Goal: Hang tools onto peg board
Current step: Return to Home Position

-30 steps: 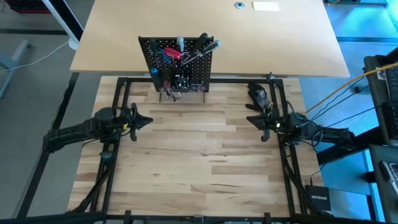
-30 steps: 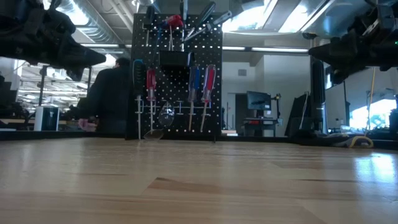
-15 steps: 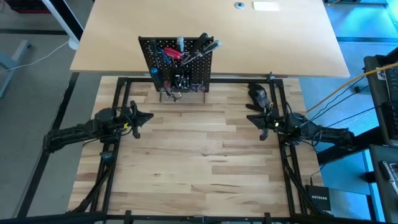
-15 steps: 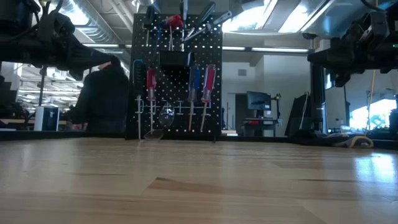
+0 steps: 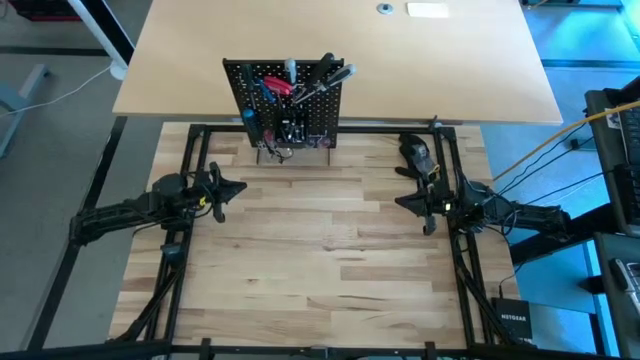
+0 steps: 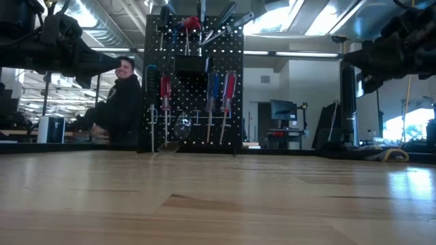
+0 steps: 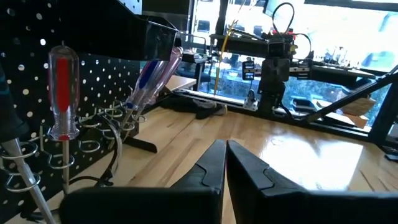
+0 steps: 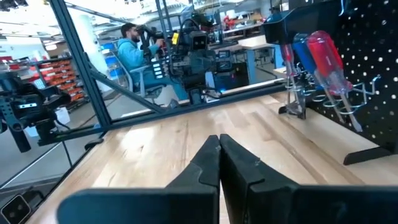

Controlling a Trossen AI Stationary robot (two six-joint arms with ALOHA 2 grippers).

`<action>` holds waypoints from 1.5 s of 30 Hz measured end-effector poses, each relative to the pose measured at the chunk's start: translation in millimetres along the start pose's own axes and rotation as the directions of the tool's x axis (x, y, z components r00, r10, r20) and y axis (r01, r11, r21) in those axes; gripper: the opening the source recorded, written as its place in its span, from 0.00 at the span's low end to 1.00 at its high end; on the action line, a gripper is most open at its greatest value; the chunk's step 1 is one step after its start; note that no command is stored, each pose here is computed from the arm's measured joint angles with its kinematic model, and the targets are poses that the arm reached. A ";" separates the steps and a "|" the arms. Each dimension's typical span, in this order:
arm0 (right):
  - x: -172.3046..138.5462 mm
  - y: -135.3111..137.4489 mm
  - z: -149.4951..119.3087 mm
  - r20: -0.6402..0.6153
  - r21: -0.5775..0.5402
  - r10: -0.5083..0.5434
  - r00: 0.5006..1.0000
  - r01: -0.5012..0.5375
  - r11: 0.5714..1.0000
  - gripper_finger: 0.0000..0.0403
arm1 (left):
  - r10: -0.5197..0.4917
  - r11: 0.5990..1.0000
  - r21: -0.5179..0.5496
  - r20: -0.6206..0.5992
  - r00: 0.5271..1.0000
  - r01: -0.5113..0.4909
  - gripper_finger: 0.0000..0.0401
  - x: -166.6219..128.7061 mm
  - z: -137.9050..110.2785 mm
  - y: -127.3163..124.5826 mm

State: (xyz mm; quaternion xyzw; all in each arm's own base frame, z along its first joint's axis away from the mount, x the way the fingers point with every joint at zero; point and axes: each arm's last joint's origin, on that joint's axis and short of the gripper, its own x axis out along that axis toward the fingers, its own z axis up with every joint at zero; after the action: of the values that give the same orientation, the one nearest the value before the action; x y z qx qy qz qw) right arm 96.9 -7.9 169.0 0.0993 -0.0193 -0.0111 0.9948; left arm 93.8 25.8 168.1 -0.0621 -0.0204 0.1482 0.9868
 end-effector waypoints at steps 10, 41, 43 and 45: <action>0.0 -0.2 -0.1 0.001 0.001 -0.008 1.000 0.008 1.000 0.01 | 0.000 1.000 0.002 0.000 1.000 0.000 0.01 0.0 -0.1 0.0; 0.0 -0.3 -0.3 0.000 0.001 -0.008 1.000 0.008 1.000 0.01 | 0.000 1.000 0.023 0.000 1.000 0.000 0.01 0.0 -0.1 0.0; 0.0 -0.3 -0.3 0.000 0.002 -0.008 1.000 0.008 1.000 0.01 | 0.000 1.000 0.023 0.000 1.000 0.000 0.01 0.0 -0.1 0.0; 0.0 -0.3 -0.3 0.000 0.002 -0.008 1.000 0.008 1.000 0.01 | 0.001 1.000 0.023 -0.001 1.000 -0.001 0.01 0.0 -0.2 0.1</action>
State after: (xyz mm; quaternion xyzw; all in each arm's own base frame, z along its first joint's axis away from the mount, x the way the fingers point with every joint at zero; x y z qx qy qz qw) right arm 96.9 -8.2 168.7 0.1002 -0.0186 -0.0152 0.9947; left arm 93.9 25.9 167.9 -0.0506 -0.0183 0.1488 0.9874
